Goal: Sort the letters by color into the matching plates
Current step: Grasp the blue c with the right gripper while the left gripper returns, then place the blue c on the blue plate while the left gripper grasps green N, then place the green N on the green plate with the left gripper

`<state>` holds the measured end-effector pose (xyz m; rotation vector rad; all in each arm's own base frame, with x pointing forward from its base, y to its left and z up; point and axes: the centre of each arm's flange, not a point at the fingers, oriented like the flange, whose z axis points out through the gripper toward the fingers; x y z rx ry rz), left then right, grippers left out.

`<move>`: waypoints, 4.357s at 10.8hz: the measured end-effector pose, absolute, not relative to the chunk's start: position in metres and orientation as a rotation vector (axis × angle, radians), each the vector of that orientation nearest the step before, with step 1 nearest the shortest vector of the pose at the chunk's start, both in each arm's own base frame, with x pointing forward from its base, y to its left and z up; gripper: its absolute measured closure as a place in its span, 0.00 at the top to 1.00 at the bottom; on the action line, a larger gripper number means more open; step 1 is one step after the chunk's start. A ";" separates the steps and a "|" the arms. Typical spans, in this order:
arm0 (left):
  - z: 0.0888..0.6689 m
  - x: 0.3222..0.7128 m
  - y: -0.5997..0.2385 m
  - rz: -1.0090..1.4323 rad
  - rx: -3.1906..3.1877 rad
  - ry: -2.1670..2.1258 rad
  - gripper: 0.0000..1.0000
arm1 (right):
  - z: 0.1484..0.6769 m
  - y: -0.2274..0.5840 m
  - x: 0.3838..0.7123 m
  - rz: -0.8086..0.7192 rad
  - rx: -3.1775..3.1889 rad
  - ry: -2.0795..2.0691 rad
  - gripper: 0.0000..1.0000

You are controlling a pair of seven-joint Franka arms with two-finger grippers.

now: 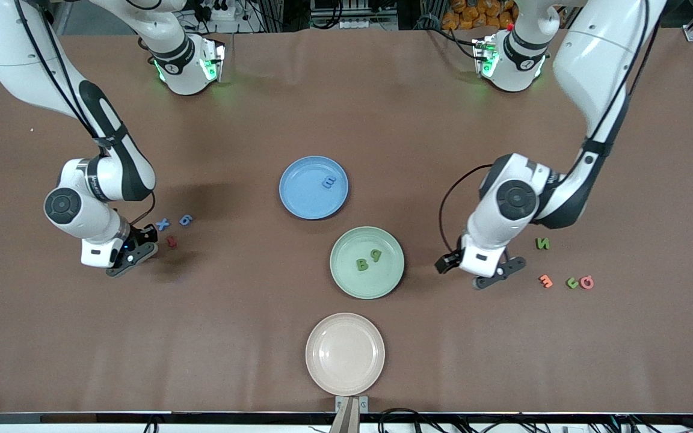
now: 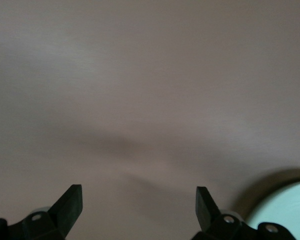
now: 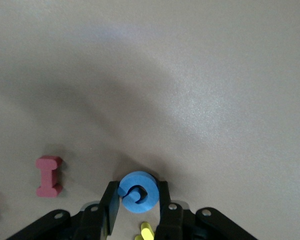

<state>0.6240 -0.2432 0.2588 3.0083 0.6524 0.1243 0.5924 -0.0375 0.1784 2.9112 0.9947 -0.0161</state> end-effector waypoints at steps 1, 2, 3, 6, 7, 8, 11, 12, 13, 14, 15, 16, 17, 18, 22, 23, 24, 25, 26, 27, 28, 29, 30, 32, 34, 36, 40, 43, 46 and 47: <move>0.257 0.614 -0.224 0.105 3.044 0.602 1.00 | 0.176 -0.040 0.591 -0.023 2.913 0.989 0.37; 0.254 0.601 -0.209 0.085 3.081 0.529 1.00 | 0.176 -0.041 0.592 -0.021 2.913 0.986 0.37; 0.252 0.588 -0.194 0.081 3.106 0.446 1.00 | 0.176 -0.041 0.592 -0.021 2.913 0.985 0.37; 0.235 0.551 -0.131 0.131 3.125 0.223 1.00 | 0.185 -0.042 0.598 -0.133 2.985 0.918 0.37; 0.226 0.540 -0.102 0.139 3.128 0.149 1.00 | 0.195 -0.036 0.604 -0.167 3.031 0.884 0.37; 0.218 0.534 -0.073 0.126 3.136 0.070 1.00 | 0.206 -0.027 0.610 -0.191 3.068 0.841 0.37; 0.201 0.530 -0.012 0.085 3.149 -0.043 1.00 | 0.232 0.024 0.612 -0.258 3.119 0.678 0.37; 0.198 0.533 0.000 0.087 3.158 -0.059 1.00 | 0.237 0.047 0.609 -0.272 3.126 0.622 0.37; 0.193 0.538 0.004 0.088 3.161 -0.071 1.00 | 0.242 0.072 0.607 -0.277 3.129 0.567 0.37; 0.187 0.542 0.005 0.084 3.158 -0.081 1.00 | 0.246 0.097 0.603 -0.276 3.139 0.502 0.37; 0.181 0.546 0.004 0.080 3.154 -0.086 1.00 | 0.251 0.126 0.598 -0.274 3.157 0.435 0.37; 0.176 0.551 0.004 0.078 3.147 -0.085 1.00 | 0.255 0.159 0.591 -0.276 3.179 0.357 0.37; 0.172 0.556 0.004 0.079 3.141 -0.081 1.00 | 0.259 0.194 0.582 -0.281 3.195 0.285 0.37; 0.168 0.560 0.004 0.079 3.137 -0.078 1.00 | 0.261 0.226 0.571 -0.287 3.204 0.232 0.37; 0.168 0.566 0.006 0.087 3.134 -0.072 0.82 | 0.267 0.315 0.531 -0.292 3.206 0.090 0.37; 0.170 0.567 0.008 0.094 3.135 -0.067 0.67 | 0.268 0.335 0.520 -0.285 3.203 0.064 0.37; 0.171 0.568 0.008 0.098 3.136 -0.065 0.56 | 0.268 0.354 0.509 -0.274 3.203 0.025 0.37; 0.172 0.568 0.009 0.100 3.136 -0.064 0.42 | 0.267 0.375 0.495 -0.269 3.201 -0.005 0.37; 0.172 0.568 0.009 0.101 3.137 -0.064 0.39 | 0.265 0.393 0.481 -0.271 3.199 -0.017 0.37; 0.172 0.568 0.009 0.101 3.137 -0.061 0.39 | 0.262 0.405 0.469 -0.279 3.194 -0.024 0.37; 0.173 0.569 0.008 0.105 3.136 -0.047 0.39 | 0.256 0.412 0.461 -0.287 3.186 -0.023 0.37; 0.177 0.572 0.004 0.116 3.134 -0.017 0.39 | 0.251 0.415 0.457 -0.290 3.176 -0.011 0.37; 0.184 0.578 -0.006 0.115 3.129 0.017 0.35 | 0.246 0.414 0.457 -0.286 3.164 0.005 0.37; 0.212 0.598 -0.049 0.107 3.109 0.135 0.33 | 0.242 0.411 0.459 -0.277 3.154 0.013 0.37; 0.243 0.612 -0.103 0.148 3.062 0.280 0.33 | 0.242 0.409 0.460 -0.276 3.153 0.008 0.53; 0.258 0.621 -0.178 0.184 2.987 0.439 0.33 | 0.241 0.405 0.464 -0.275 3.152 -0.005 0.74; 0.258 0.617 -0.313 0.158 2.853 0.615 0.33 | 0.244 0.369 0.490 -0.293 3.139 -0.107 0.74; 0.262 0.611 -0.355 0.153 2.810 0.658 0.33 | 0.248 0.295 0.525 -0.382 3.080 -0.165 0.79; 0.265 0.599 -0.386 0.151 2.793 0.698 0.37 | 0.245 0.206 0.543 -0.446 3.018 -0.341 0.88; 0.259 0.596 -0.391 0.167 2.810 0.701 0.47 | 0.240 0.176 0.544 -0.464 2.997 -0.409 0.93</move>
